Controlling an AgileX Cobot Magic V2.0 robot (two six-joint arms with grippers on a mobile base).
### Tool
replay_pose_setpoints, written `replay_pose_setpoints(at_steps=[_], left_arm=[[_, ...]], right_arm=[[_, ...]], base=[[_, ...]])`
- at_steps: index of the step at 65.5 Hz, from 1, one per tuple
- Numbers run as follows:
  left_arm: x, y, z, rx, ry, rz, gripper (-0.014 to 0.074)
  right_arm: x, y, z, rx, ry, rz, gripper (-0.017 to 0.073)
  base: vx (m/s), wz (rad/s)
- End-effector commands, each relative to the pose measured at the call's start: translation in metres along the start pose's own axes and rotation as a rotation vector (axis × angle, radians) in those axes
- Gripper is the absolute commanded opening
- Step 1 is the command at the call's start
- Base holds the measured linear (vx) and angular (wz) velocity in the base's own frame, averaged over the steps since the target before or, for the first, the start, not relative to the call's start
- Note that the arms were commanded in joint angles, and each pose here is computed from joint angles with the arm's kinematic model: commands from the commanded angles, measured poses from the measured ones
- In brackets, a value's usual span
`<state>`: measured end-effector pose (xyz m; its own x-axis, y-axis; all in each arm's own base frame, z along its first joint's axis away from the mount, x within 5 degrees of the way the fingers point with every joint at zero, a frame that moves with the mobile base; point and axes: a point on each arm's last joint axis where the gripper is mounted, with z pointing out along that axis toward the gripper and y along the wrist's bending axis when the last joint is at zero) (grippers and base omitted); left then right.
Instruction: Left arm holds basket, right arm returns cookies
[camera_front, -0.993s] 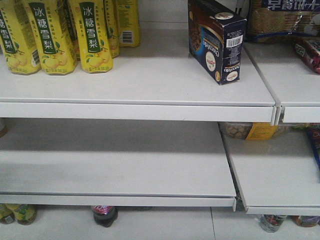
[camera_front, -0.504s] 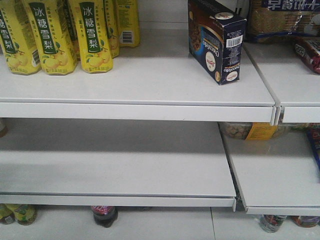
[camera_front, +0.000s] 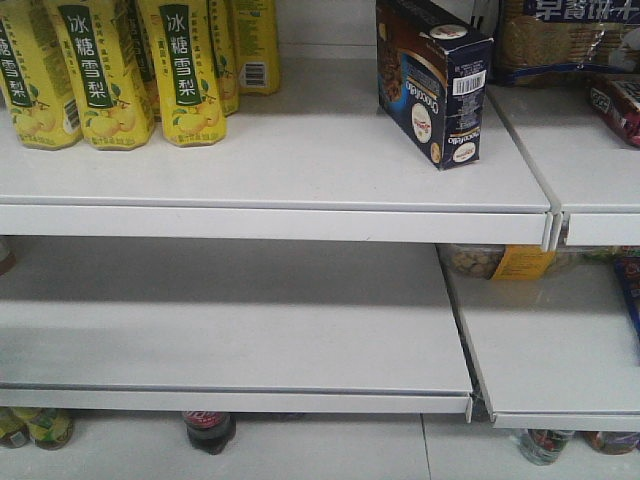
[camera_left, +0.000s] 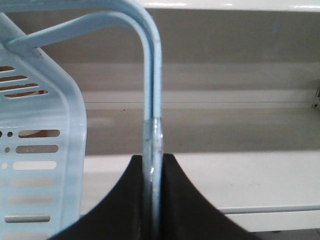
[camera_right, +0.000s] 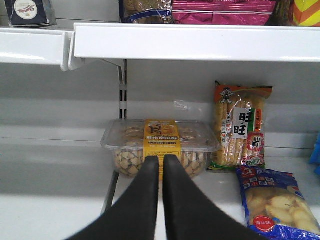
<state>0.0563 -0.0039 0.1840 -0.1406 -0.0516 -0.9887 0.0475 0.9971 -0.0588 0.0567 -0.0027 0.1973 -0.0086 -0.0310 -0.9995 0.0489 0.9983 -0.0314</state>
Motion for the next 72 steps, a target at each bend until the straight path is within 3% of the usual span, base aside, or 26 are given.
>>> replay_pose_setpoints(at_steps=[1, 72], left_arm=[[-0.0198, -0.0001, -0.0046, -0.005, -0.146, 0.035, -0.0003], [-0.0198, -0.0001, -0.0046, -0.005, -0.146, 0.035, -0.0003]], right_arm=[[-0.0008, -0.0007, -0.0005, 0.012, -0.065, -0.006, -0.001], [0.0001, -0.0006, -0.0003, 0.011, -0.055, -0.006, -0.001]], base=[[0.0, 0.0], [0.0, 0.0]])
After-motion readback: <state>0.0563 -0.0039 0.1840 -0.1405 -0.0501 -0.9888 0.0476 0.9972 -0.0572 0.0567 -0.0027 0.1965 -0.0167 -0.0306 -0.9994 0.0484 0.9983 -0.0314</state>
